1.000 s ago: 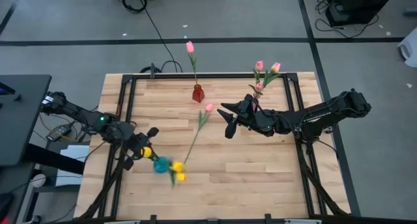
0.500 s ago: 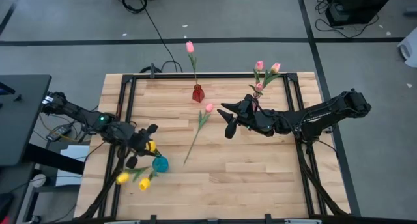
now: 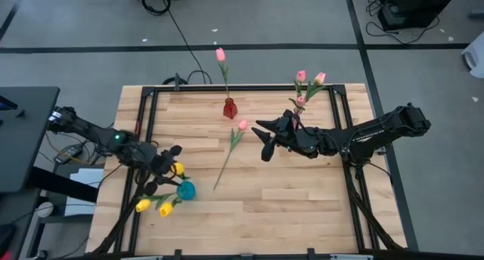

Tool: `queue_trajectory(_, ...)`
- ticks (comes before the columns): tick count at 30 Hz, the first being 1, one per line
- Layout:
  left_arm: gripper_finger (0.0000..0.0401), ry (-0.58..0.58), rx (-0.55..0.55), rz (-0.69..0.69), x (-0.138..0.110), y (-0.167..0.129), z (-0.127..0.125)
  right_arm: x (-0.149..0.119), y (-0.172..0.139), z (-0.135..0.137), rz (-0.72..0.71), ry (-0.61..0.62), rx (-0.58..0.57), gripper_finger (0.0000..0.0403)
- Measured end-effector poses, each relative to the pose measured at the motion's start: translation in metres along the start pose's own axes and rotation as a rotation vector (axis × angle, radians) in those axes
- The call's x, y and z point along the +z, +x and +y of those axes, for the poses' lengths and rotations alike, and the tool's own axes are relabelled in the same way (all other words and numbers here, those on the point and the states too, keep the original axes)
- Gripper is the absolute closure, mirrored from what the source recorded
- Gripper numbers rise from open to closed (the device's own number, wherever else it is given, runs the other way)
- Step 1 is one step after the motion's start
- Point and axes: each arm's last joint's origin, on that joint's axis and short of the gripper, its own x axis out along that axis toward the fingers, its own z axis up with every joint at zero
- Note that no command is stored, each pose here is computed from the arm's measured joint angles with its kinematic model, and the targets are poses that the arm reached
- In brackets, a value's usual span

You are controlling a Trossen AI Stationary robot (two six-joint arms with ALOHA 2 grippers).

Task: Sort flowers into vase by color
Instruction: Put the pink tulip into the red vase

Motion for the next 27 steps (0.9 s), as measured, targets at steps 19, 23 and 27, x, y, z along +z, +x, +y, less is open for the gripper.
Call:
queue_trajectory(19, 0.0243, -0.101, 0.321, 0.083, 0.018, -0.031, 0.008, -0.001, 0.0, 0.001, 0.012, -0.012, 0.032, 0.0249)
queue_trajectory(23, 0.0243, -0.141, 0.438, 0.027, 0.025, -0.036, 0.015, 0.0, 0.0, 0.001, 0.009, -0.044, 0.033, 0.0249)
queue_trajectory(27, 0.0243, -0.145, 0.552, -0.059, 0.039, -0.046, 0.018, 0.0, 0.0, 0.001, 0.009, -0.09, 0.045, 0.0249)
